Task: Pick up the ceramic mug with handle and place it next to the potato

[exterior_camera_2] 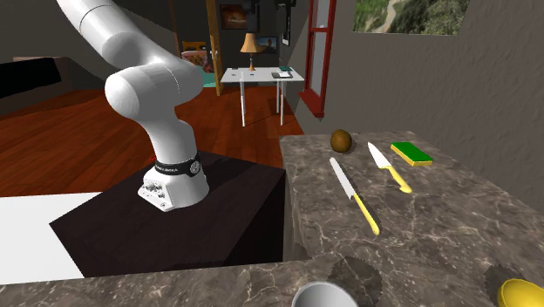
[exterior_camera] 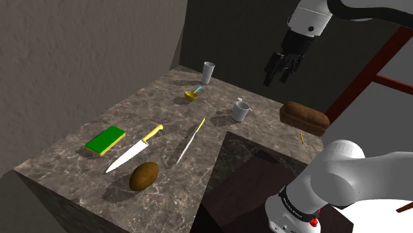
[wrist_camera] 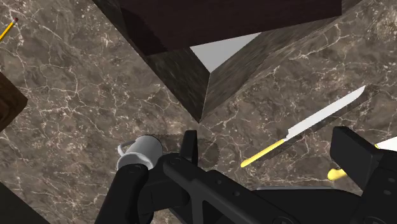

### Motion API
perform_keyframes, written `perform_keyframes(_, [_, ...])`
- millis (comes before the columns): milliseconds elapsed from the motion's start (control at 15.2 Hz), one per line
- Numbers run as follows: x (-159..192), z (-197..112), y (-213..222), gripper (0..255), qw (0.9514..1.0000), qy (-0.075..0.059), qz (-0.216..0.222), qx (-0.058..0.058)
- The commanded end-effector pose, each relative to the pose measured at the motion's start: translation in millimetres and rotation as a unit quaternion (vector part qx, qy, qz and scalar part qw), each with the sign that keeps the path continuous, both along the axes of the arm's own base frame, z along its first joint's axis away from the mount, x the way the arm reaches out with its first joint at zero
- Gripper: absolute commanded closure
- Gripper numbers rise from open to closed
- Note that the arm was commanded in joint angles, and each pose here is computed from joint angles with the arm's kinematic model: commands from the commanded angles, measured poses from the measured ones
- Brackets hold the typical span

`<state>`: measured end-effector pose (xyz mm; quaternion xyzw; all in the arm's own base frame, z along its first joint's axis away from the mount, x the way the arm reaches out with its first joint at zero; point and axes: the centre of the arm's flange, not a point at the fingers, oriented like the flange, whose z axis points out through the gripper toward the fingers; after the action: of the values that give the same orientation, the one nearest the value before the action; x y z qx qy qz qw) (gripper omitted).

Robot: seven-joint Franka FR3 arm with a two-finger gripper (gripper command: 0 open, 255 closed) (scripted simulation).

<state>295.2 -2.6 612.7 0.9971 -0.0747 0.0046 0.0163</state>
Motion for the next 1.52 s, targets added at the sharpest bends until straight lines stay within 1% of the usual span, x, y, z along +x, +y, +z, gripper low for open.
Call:
perform_keyframes(0, [0.0,0.0,0.0,0,1.0,0.0,0.0,0.0])
perform_keyframes(1452, [138.3,-206.5,-146.8,0,0.9997,0.001,-0.022,-0.013])
